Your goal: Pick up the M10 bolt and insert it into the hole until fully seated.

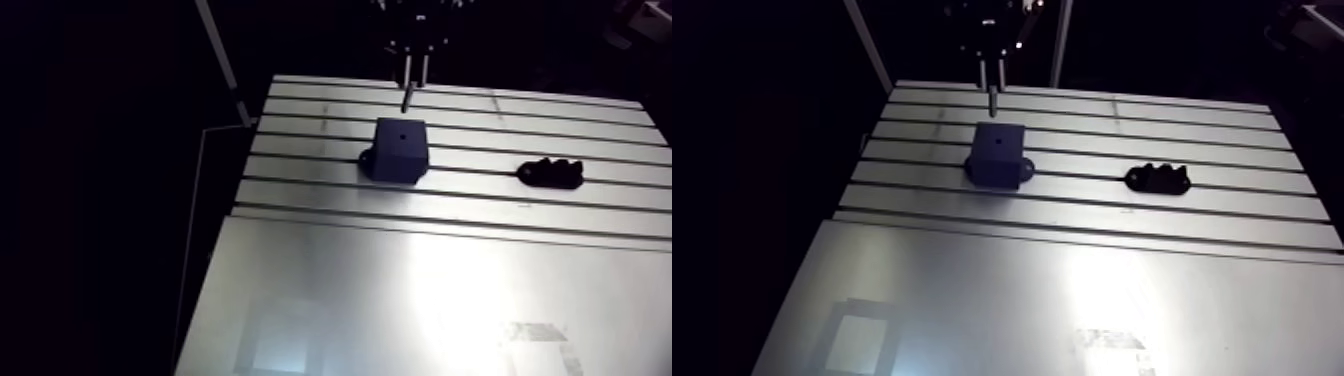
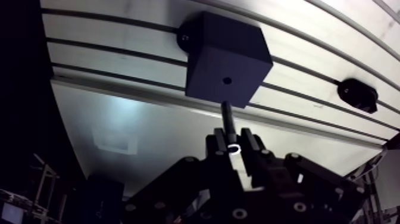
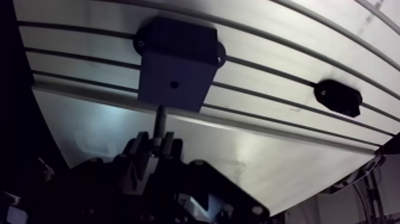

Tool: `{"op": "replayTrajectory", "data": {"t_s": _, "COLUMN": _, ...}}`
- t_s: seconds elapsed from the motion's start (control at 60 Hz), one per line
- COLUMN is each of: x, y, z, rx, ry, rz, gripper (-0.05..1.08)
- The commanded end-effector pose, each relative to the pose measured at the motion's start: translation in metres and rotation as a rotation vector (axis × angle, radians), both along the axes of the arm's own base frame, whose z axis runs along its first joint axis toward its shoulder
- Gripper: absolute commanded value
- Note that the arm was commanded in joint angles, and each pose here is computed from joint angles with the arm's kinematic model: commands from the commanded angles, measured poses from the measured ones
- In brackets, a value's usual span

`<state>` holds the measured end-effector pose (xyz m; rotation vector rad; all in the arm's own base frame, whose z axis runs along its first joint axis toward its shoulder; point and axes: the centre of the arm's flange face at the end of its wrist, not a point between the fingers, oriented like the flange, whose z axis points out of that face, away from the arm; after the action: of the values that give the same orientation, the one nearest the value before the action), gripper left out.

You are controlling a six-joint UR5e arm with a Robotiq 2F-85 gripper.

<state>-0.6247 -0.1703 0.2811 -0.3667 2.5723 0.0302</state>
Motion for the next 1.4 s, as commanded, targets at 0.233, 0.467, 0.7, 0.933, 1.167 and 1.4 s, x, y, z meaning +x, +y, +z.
{"op": "replayTrajectory", "data": {"t_s": 0.233, "x": -0.0032, "y": -0.0036, "z": -0.0045, "rx": 0.006, "ry": 0.027, "rz": -0.006, "gripper": 1.08}}
{"op": "replayTrajectory", "data": {"t_s": 0.467, "x": -0.0036, "y": -0.0052, "z": -0.0023, "rx": 0.013, "ry": 0.057, "rz": -0.011, "gripper": 1.08}}
{"op": "replayTrajectory", "data": {"t_s": 0.7, "x": 0.0007, "y": -0.0039, "z": -0.0063, "rx": 0.023, "ry": 0.048, "rz": -0.008, "gripper": 1.08}}
{"op": "replayTrajectory", "data": {"t_s": 0.933, "x": 0.0031, "y": -0.0026, "z": -0.0097, "rx": 0.023, "ry": 0.04, "rz": -0.003, "gripper": 1.08}}
{"op": "replayTrajectory", "data": {"t_s": 1.167, "x": 0.0041, "y": -0.0022, "z": -0.011, "rx": 0.023, "ry": 0.035, "rz": 0.002, "gripper": 1.08}}
{"op": "replayTrajectory", "data": {"t_s": 1.4, "x": 0.0042, "y": -0.001, "z": -0.0115, "rx": 0.033, "ry": 0.036, "rz": 0.01, "gripper": 1.08}}
